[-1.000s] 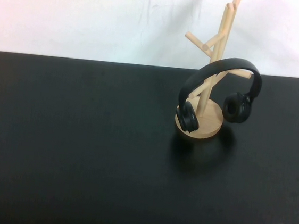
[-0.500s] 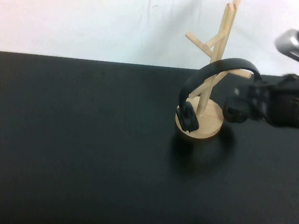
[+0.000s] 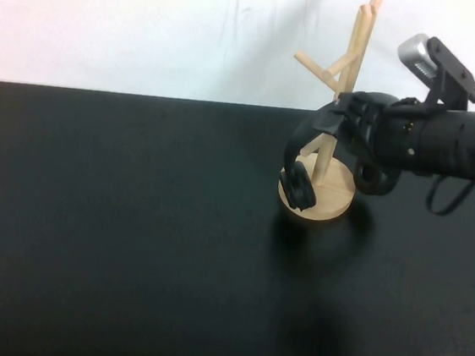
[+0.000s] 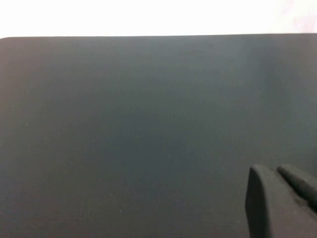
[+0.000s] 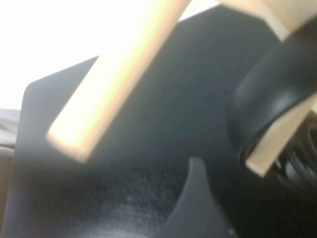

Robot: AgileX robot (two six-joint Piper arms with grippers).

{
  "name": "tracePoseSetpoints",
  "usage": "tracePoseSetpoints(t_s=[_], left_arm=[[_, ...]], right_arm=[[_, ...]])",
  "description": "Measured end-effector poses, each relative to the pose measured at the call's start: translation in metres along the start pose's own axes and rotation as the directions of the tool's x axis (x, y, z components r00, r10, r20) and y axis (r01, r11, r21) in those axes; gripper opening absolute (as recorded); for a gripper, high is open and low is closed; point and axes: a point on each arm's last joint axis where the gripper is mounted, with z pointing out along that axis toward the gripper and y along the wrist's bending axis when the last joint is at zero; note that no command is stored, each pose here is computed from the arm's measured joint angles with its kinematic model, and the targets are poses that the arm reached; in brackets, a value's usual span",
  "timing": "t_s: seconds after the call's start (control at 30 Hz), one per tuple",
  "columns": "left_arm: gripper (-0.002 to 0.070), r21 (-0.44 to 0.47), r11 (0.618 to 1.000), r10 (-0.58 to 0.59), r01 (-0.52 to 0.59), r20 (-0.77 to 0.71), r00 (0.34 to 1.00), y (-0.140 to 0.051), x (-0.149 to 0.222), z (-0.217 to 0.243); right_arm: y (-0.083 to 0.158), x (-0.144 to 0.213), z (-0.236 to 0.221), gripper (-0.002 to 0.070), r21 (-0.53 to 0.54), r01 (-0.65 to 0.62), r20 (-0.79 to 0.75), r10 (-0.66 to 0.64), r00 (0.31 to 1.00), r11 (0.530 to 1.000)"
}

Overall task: Take out the headphones from the headphone stand
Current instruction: Pick up the headphones from the headphone stand

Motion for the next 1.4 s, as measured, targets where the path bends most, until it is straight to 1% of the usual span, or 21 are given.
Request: tracePoseSetpoints(t_s=[0.53, 0.9, 0.93, 0.97, 1.0, 1.07, 1.37, 1.4], left_arm=[[-0.0003, 0.000, 1.000, 0.000, 0.000, 0.000, 1.000, 0.000, 0.000, 0.000], [-0.0003, 0.000, 1.000, 0.000, 0.000, 0.000, 1.000, 0.000, 0.000, 0.000], [-0.0003, 0.000, 1.000, 0.000, 0.000, 0.000, 1.000, 0.000, 0.000, 0.000], [-0.0003, 0.000, 1.000, 0.000, 0.000, 0.000, 1.000, 0.000, 0.000, 0.000], [-0.0003, 0.000, 1.000, 0.000, 0.000, 0.000, 1.000, 0.000, 0.000, 0.000], [-0.0003, 0.000, 1.000, 0.000, 0.000, 0.000, 1.000, 0.000, 0.000, 0.000], [-0.0003, 0.000, 1.000, 0.000, 0.000, 0.000, 1.000, 0.000, 0.000, 0.000], [-0.0003, 0.000, 1.000, 0.000, 0.000, 0.000, 1.000, 0.000, 0.000, 0.000]], right_arm=[[-0.012, -0.012, 0.048, 0.0460, -0.011, -0.063, 0.028, 0.064, 0.998, 0.998], [-0.012, -0.014, 0.065, 0.0453, -0.036, -0.075, 0.026, 0.076, 0.997, 0.997], [-0.013, -0.014, 0.067, 0.0441, -0.037, -0.073, 0.024, 0.074, 0.997, 0.997], [0.002, -0.023, 0.052, 0.0428, -0.072, -0.055, 0.059, 0.059, 0.997, 0.996], [-0.013, -0.015, 0.069, 0.0408, -0.039, -0.074, 0.025, 0.075, 0.997, 0.996], [-0.013, -0.015, 0.069, 0.0363, -0.041, -0.074, 0.027, 0.075, 0.997, 0.996], [-0.011, -0.015, 0.069, 0.0095, -0.056, -0.054, 0.019, 0.055, 0.998, 0.997], [-0.010, -0.014, 0.069, 0.0077, -0.058, -0.049, 0.016, 0.050, 0.999, 0.997]])
